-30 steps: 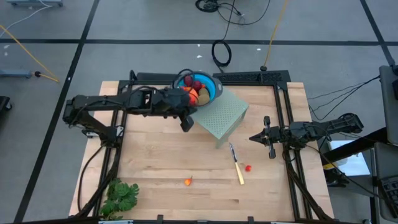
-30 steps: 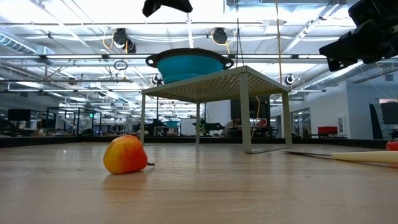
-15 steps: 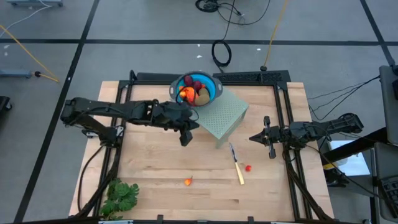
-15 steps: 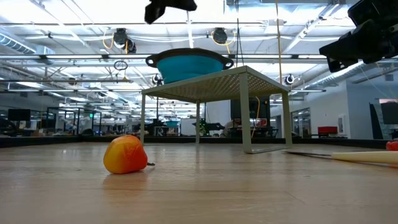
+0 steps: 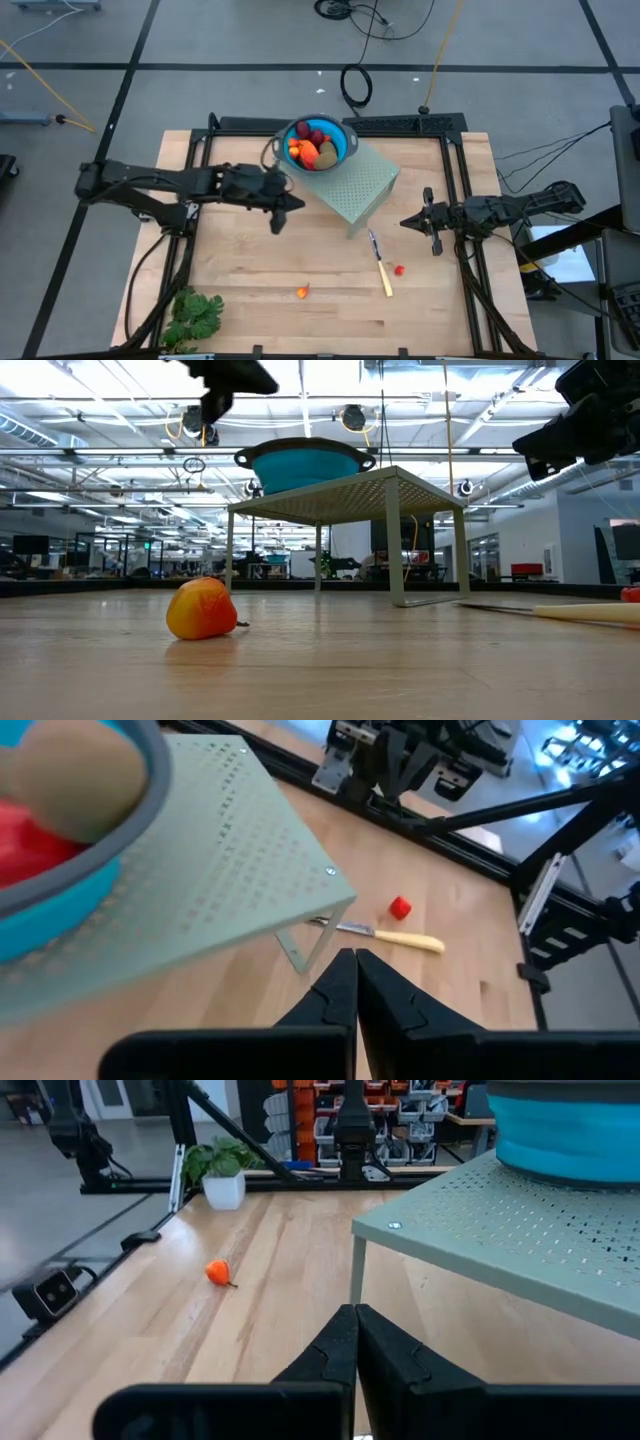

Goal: Pick & Place Fruit
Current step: Put the pear into the blue strainer bowl on the shelf

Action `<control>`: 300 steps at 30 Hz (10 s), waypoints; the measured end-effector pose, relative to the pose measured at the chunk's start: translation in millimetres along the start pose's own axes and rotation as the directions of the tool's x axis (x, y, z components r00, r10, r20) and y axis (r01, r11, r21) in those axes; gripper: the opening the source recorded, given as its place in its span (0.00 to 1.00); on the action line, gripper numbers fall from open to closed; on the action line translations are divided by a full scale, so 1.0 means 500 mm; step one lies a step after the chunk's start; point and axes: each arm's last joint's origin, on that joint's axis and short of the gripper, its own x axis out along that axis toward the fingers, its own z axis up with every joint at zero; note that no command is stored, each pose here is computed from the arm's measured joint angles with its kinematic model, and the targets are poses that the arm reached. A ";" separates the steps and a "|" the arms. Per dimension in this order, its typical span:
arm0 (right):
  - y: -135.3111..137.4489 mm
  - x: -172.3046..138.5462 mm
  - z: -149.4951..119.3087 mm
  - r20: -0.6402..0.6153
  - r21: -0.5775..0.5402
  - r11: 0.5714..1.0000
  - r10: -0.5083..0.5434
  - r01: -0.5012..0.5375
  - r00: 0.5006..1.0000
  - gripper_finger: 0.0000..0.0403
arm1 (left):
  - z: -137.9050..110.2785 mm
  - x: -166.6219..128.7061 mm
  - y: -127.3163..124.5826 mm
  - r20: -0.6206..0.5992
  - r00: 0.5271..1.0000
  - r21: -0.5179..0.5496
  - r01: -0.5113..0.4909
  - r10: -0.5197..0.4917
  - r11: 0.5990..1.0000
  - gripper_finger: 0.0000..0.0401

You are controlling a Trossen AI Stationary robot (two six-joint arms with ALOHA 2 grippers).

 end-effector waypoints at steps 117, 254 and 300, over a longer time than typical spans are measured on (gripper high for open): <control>0.149 0.233 0.130 -0.889 0.300 0.927 0.185 0.226 0.420 0.45 | -0.224 -0.215 0.105 0.290 0.950 0.133 0.082 -0.118 0.988 0.03; 0.124 0.231 -0.066 -0.936 0.242 0.919 0.138 0.310 0.323 0.46 | -0.223 -0.215 0.105 0.291 0.949 0.133 0.082 -0.118 0.988 0.05; 0.136 0.219 0.055 -0.672 0.589 0.793 0.375 0.154 0.639 0.21 | -0.223 -0.215 0.105 0.290 0.950 0.138 0.080 -0.117 0.987 0.05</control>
